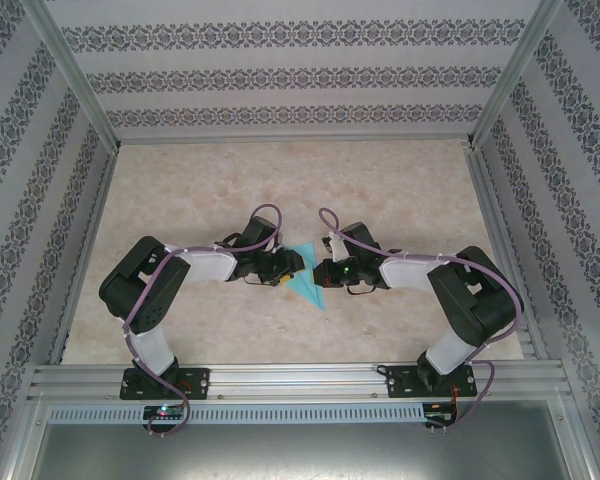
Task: Fold a paper plane with a square sheet of paper (fold left side to right side)
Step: Fourth fold the wing at the center of the table.
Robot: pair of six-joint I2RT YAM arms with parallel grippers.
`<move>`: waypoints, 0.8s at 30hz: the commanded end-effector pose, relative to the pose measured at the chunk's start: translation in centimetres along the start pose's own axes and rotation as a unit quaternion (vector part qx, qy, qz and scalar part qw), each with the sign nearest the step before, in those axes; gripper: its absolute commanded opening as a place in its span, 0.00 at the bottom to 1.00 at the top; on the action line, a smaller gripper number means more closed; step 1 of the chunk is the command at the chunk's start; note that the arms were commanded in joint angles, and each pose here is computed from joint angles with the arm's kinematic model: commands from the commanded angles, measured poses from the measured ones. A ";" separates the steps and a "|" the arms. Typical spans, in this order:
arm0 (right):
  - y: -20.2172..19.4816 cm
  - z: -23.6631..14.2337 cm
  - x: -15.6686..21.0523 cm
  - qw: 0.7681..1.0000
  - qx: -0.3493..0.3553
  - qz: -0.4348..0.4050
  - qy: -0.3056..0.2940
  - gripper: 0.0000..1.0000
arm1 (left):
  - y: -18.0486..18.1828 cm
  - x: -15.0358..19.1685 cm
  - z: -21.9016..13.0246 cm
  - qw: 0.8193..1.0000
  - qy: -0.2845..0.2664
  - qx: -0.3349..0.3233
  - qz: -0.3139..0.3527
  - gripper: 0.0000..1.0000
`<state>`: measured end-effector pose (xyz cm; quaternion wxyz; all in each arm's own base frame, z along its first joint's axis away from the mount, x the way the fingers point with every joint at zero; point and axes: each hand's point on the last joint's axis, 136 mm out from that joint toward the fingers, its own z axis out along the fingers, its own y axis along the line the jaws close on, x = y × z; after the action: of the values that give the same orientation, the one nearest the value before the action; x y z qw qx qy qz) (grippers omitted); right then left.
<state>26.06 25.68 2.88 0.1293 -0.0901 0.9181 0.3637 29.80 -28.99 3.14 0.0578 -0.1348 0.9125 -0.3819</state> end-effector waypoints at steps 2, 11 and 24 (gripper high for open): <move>-1.0 0.2 -0.8 1.000 0.025 -0.007 -0.002 0.00 | 1.1 0.8 0.4 1.000 0.009 -0.024 -0.003 0.46; -1.7 0.4 -0.6 0.999 0.038 0.001 0.003 0.00 | 1.2 0.8 0.5 1.000 0.010 -0.026 -0.004 0.46; -1.3 -0.6 -0.9 0.999 0.036 -0.001 -0.013 0.00 | 1.3 0.8 0.6 1.000 0.011 -0.027 -0.005 0.46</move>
<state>26.74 24.84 2.14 0.1310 -0.0826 0.9284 0.3378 29.80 -28.99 3.14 0.0578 -0.1348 0.9125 -0.3819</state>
